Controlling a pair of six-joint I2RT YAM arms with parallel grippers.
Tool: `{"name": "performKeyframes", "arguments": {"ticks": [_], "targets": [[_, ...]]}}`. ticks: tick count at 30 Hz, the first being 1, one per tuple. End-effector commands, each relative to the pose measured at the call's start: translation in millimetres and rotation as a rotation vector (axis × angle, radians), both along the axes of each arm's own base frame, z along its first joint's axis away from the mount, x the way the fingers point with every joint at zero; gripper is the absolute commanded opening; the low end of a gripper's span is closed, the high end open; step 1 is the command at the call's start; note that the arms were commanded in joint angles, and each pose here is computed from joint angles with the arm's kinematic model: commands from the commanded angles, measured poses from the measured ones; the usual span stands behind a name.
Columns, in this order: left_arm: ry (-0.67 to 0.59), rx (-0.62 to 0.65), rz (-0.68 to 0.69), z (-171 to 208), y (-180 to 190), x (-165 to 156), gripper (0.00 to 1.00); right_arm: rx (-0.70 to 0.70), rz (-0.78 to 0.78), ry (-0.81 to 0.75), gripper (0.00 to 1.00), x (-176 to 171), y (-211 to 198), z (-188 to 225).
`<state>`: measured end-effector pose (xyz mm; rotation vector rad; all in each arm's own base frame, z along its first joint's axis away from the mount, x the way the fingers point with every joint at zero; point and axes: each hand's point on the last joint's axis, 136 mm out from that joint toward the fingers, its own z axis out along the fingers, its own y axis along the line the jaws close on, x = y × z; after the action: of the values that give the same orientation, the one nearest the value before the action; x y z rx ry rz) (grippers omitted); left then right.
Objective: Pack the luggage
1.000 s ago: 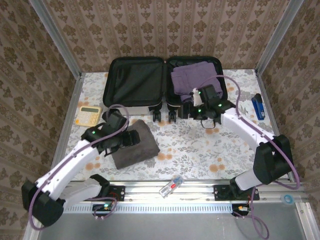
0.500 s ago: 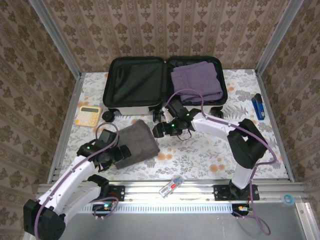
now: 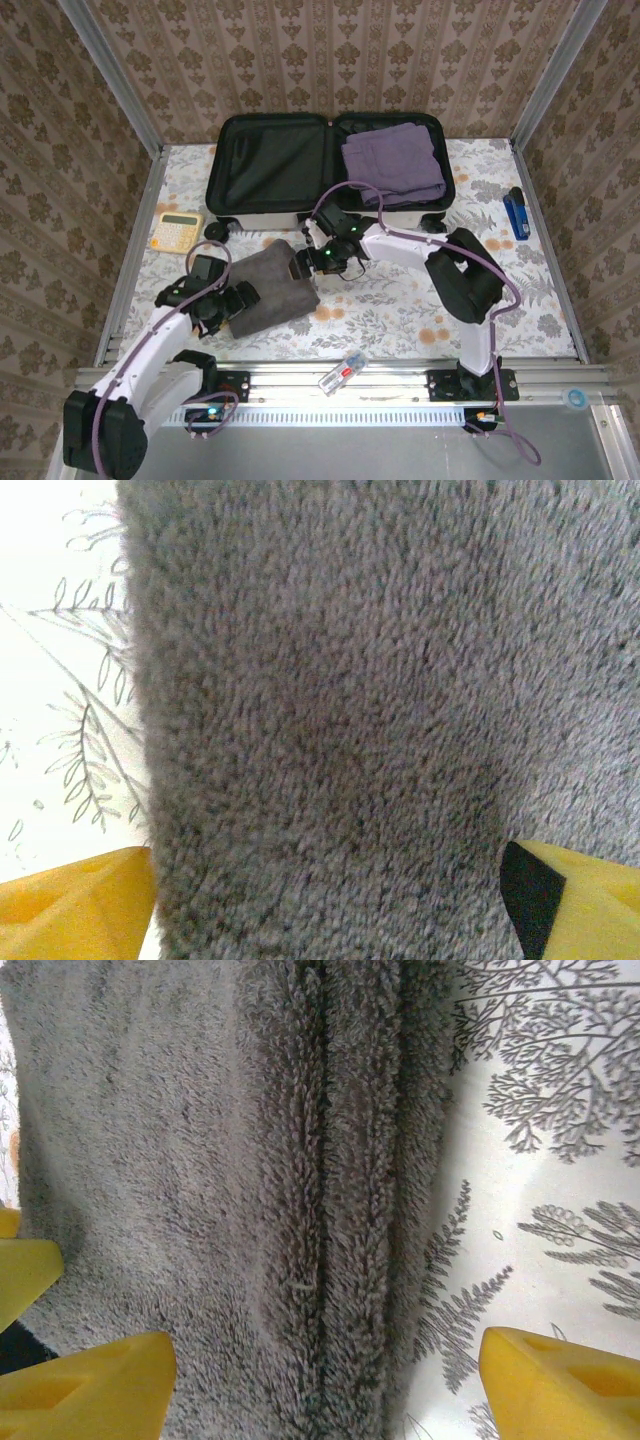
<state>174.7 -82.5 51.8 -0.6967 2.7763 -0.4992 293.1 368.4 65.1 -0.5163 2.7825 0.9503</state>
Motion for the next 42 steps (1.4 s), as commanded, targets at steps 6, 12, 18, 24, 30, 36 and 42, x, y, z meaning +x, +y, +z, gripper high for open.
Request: {"name": "performKeyframes", "arguments": {"ticks": [6,12,18,24,30,36,42], "targets": [[-0.021,-0.002,-0.037,-9,-2,20,0.90,0.031,0.039,0.056,0.77,-6,25,-10],[0.002,0.007,-0.053,-21,-3,25,0.87,0.041,0.057,0.081,0.74,-14,36,-16],[-0.020,-0.025,-0.057,-23,-11,29,0.81,0.054,0.070,0.105,0.62,-20,41,-16],[-0.104,-0.064,-0.069,-11,-20,42,0.64,0.074,0.093,0.122,0.38,-22,45,-12],[-0.146,-0.091,-0.099,2,-31,47,0.29,0.096,0.096,0.104,0.13,-20,46,4],[-0.164,-0.080,-0.139,23,-39,51,0.13,0.117,0.091,0.079,0.03,-16,40,30],[-0.224,-0.078,-0.171,66,-51,64,0.06,0.153,0.057,0.049,0.00,-5,24,63]]}}
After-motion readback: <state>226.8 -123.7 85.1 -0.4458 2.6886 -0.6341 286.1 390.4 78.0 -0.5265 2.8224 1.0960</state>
